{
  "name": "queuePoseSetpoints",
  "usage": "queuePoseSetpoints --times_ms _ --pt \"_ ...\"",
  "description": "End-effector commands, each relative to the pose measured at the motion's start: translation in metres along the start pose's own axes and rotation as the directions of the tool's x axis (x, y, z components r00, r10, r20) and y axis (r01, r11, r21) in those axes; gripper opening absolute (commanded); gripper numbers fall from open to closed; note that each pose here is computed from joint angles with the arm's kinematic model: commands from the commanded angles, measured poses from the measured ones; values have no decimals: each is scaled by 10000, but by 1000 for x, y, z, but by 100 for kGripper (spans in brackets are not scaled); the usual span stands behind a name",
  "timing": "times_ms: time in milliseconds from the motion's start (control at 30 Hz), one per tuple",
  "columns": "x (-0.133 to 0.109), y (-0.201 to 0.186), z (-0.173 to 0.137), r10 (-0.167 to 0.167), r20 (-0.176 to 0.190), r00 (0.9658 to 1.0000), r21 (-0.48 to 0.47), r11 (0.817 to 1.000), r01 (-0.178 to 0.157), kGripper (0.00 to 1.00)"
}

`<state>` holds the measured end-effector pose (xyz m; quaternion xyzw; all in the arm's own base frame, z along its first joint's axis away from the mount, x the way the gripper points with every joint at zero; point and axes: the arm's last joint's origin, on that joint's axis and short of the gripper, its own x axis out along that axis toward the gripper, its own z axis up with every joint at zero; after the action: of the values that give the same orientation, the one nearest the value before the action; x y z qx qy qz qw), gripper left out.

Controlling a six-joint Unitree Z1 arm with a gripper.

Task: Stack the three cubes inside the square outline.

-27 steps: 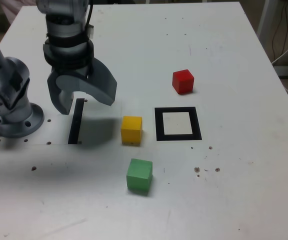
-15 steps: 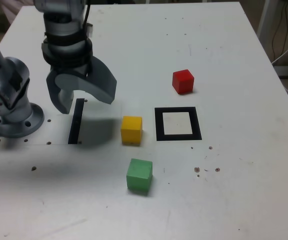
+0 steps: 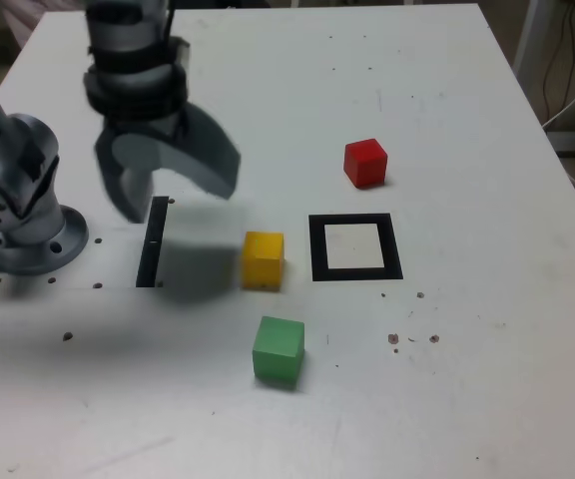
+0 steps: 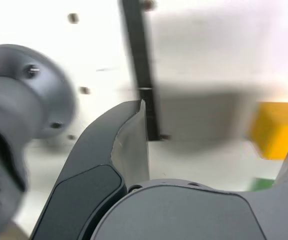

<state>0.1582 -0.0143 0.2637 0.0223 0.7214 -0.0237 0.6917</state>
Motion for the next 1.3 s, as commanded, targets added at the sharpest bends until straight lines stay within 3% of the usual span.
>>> queuePoseSetpoints --times_ms 0,167,333,433,833,1067,1267 --pt "-5 2 8 -22 178 9998 -134 9999 24 100" --pt "-19 10 29 5 600 9982 -406 9992 20 100" --pt "-37 25 54 59 1097 9939 -658 9978 13 100" --pt "-45 37 67 119 1185 9929 -884 9961 -14 100" --pt "-57 75 128 123 813 9966 -1764 9843 23 100" --pt "-49 108 160 381 627 9973 -2439 9696 -217 100" --pt "-34 129 173 313 265 9992 -2827 9590 -226 100"
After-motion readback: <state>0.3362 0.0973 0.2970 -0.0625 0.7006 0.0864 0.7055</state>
